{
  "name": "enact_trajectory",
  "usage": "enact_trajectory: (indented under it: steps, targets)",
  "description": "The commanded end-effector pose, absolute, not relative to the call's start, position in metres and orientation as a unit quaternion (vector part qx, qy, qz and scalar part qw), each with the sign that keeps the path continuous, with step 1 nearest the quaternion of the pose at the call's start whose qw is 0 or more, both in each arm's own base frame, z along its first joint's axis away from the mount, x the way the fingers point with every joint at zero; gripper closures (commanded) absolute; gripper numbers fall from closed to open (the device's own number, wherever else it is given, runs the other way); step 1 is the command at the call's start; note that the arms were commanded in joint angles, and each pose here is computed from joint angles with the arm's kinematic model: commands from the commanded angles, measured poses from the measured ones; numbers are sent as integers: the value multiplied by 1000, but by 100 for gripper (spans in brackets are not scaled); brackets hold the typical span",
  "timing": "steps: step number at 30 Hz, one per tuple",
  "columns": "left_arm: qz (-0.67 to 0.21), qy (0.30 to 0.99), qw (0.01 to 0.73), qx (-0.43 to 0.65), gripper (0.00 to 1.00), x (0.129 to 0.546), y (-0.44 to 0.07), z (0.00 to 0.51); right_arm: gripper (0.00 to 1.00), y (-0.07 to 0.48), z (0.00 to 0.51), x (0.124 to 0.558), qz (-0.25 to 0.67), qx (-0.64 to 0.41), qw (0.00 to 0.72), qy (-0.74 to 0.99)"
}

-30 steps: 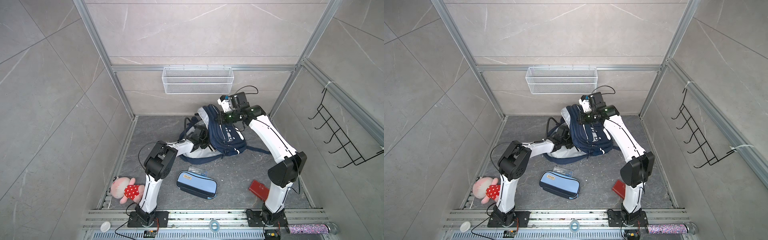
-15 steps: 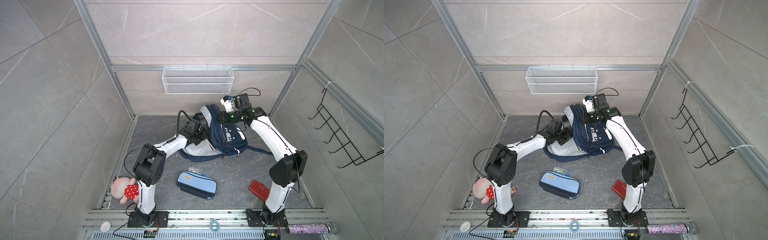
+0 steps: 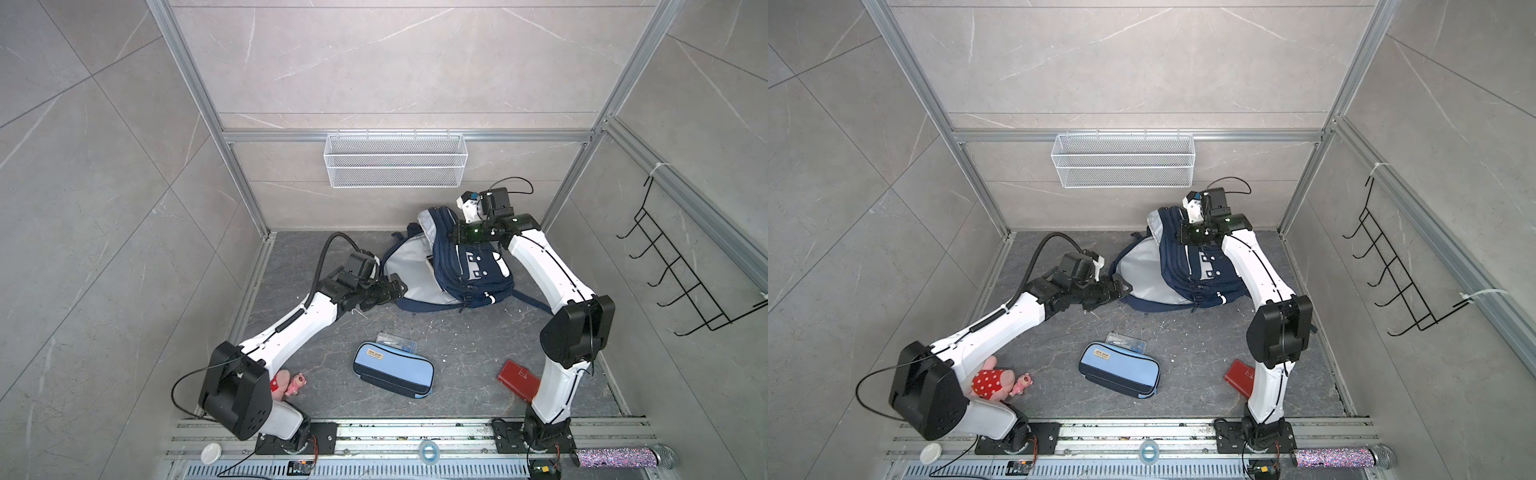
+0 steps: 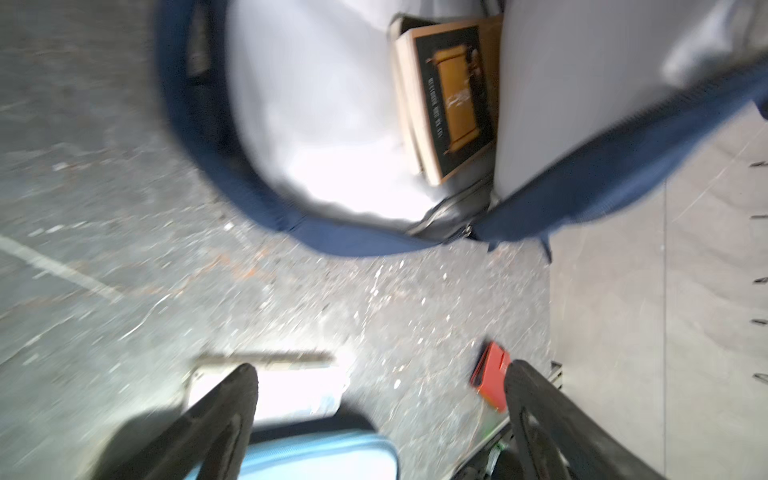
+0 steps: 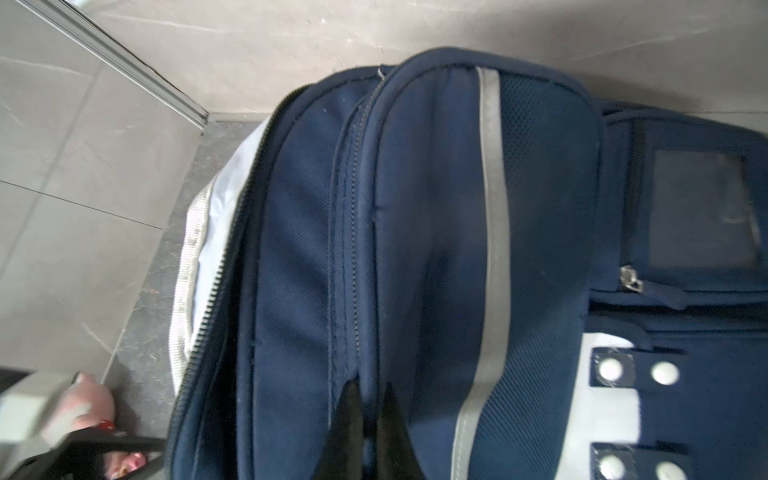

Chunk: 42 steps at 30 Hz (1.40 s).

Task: Pack the student bag

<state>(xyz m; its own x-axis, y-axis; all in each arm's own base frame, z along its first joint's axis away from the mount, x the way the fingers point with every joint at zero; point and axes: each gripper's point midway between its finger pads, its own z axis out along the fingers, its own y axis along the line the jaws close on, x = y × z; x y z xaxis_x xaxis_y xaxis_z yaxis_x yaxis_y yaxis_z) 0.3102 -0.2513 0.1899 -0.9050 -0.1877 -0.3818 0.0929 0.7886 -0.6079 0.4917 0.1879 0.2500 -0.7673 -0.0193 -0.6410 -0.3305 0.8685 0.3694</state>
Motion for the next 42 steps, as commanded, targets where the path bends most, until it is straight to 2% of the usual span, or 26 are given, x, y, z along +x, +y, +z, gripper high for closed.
enact_trajectory:
  steps: [1,11,16,24,30,39,42]
  targets:
    - [-272,942,196,3,5,278,-220,184,100,189,223,496,204,-107,312,922]
    - [-216,969,117,-35,6,238,-171,153,100,191,174,490,181,-104,260,943]
    - [-211,971,101,-52,7,227,-164,141,100,190,150,482,174,-98,235,951]
    - [-213,971,85,-71,8,217,-162,131,89,196,134,475,172,-101,217,956]
    - [-196,975,75,-75,9,212,-155,127,74,202,134,469,174,-106,214,956]
    - [-169,984,27,-52,8,198,-151,119,46,213,187,456,194,-110,247,943]
    - [-177,983,6,-45,8,191,-155,113,32,214,208,450,204,-112,255,938]
